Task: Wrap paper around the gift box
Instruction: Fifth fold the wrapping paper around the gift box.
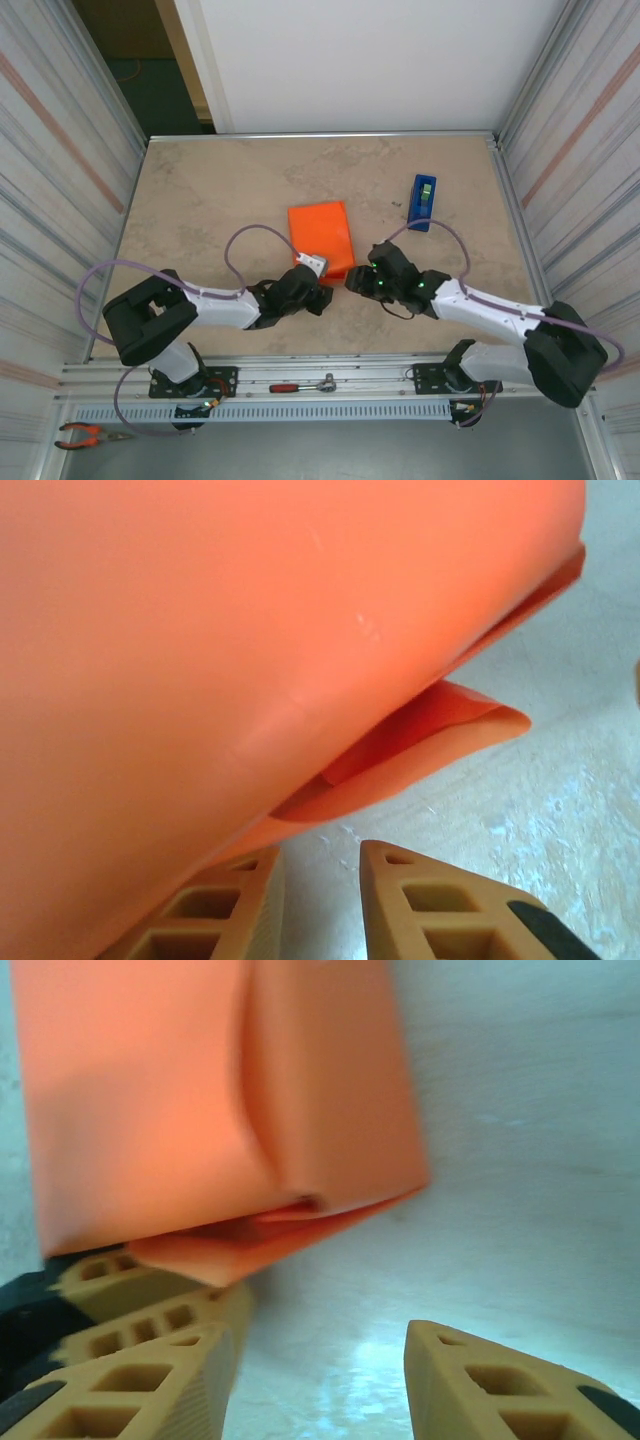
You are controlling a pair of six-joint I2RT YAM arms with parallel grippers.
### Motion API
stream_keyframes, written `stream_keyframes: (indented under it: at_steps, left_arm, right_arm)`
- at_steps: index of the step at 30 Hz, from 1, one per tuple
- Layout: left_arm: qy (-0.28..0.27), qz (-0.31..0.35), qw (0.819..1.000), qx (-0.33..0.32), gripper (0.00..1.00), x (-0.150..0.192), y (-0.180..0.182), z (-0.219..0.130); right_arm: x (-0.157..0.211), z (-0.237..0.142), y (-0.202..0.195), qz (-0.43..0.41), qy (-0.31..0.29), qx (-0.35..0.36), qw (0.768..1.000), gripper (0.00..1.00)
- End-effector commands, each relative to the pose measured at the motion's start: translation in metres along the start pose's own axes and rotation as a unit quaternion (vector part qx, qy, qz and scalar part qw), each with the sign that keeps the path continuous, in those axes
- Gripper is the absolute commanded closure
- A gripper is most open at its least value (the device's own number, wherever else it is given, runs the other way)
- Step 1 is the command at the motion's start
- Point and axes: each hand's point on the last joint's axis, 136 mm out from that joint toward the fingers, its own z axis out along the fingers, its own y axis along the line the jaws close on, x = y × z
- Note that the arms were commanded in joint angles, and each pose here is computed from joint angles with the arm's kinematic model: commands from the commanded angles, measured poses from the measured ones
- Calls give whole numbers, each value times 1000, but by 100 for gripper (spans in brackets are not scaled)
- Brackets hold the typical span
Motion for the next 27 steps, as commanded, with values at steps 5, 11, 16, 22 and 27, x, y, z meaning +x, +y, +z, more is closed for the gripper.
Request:
stream_keyframes:
  at_steps: [5,11,16,22,27]
  left_arm:
    - [-29,-21,999,-26,74,-18,6,-7]
    - [-25,-16,999,-27,74,-18,6,-10]
    - [-19,-16,999,-27,73,-15,7,-11]
    - [-13,-6,1000,-21,73,-17,6,-16]
    - [-29,34,999,19,69,-41,-2,-47]
  right_arm:
    - [15,11,-20,9,18,-18,1000,98]
    - [22,30,3,-16,20,-47,999,100]
    - [21,49,18,-26,17,-52,998,100]
    - [0,64,27,-17,1,-53,998,100]
    - [-12,68,32,-15,6,-61,998,100]
